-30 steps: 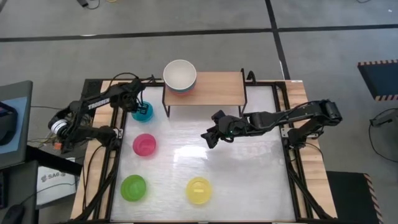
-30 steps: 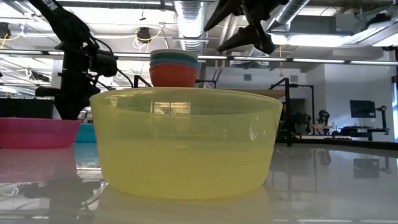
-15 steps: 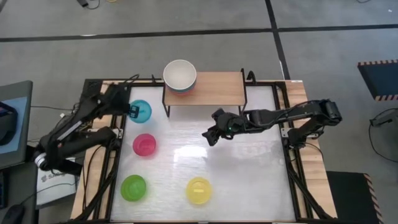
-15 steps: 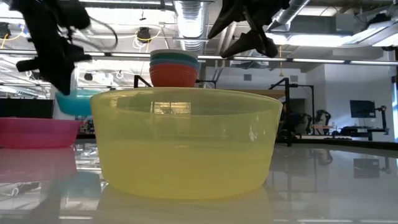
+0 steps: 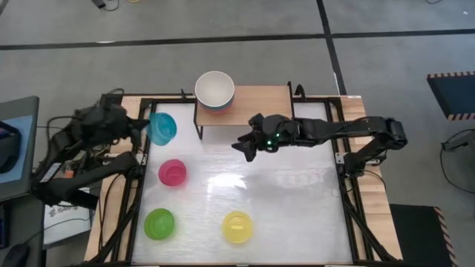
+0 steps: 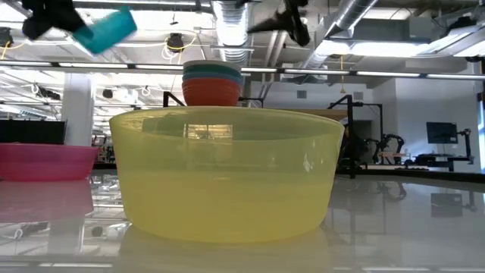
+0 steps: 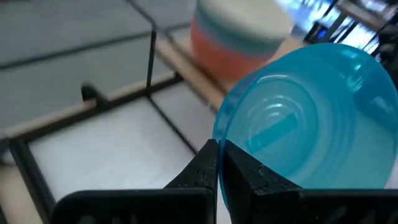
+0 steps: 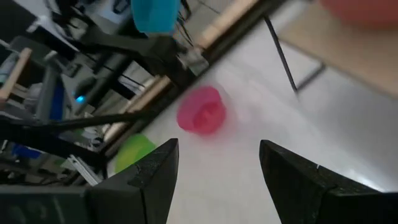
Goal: Place and stack bowls onto a shelf
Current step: Put the light blue bowl on the shelf
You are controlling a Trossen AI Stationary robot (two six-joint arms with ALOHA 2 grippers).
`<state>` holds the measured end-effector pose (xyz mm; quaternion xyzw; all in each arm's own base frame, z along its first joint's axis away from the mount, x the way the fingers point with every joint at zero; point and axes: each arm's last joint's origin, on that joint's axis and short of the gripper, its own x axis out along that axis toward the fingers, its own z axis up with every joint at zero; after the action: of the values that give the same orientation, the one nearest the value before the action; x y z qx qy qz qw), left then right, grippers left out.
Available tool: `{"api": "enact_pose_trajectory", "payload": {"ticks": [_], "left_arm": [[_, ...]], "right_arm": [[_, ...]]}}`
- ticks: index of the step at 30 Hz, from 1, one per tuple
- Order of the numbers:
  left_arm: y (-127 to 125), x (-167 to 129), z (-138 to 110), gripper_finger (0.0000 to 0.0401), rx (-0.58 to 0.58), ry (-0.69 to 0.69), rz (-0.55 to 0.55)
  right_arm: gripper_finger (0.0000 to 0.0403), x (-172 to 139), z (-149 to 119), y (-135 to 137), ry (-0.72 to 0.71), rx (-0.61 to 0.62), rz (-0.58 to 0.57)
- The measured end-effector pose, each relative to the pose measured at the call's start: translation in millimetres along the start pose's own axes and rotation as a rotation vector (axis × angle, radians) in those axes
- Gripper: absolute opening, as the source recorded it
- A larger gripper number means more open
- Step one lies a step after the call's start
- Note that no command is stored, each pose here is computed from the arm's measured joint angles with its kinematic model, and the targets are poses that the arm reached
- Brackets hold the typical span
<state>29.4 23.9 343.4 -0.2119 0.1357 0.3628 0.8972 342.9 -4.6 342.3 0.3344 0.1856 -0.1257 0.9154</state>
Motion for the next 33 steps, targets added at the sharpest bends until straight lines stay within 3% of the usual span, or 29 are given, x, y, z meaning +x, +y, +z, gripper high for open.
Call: {"api": "enact_pose_trajectory", "payload": {"ticks": [5,9,12,16,18,26,30,33], "left_arm": [[-10,-15,32,0.0000,0.050,-0.071,0.004],[-18,-8,55,0.0000,0.101,-0.059,0.009],[-27,7,73,0.0000,0.119,-0.060,-0.017],[-48,27,104,0.0000,0.162,-0.180,-0.146],[-60,38,116,0.0000,0.211,-0.218,-0.160],[-111,95,137,0.0000,0.449,-0.226,-0.007],[-140,119,145,0.0000,0.509,-0.290,-0.037],[-154,135,149,0.0000,0.569,-0.293,0.037]], "right_arm": [[0.0249,-11,23,12,-0.083,-0.053,0.015],[0.0249,-15,30,16,-0.121,-0.071,-0.001],[0.0249,-16,30,16,-0.182,-0.108,-0.084],[0.0249,-19,28,20,-0.292,-0.226,-0.246],[0.0249,-20,27,25,-0.335,-0.287,-0.283],[0.0249,-40,35,55,-0.546,-0.569,-0.320],[0.0249,-46,38,58,-0.616,-0.626,-0.445],[0.0249,-49,41,57,-0.641,-0.630,-0.544]]}}
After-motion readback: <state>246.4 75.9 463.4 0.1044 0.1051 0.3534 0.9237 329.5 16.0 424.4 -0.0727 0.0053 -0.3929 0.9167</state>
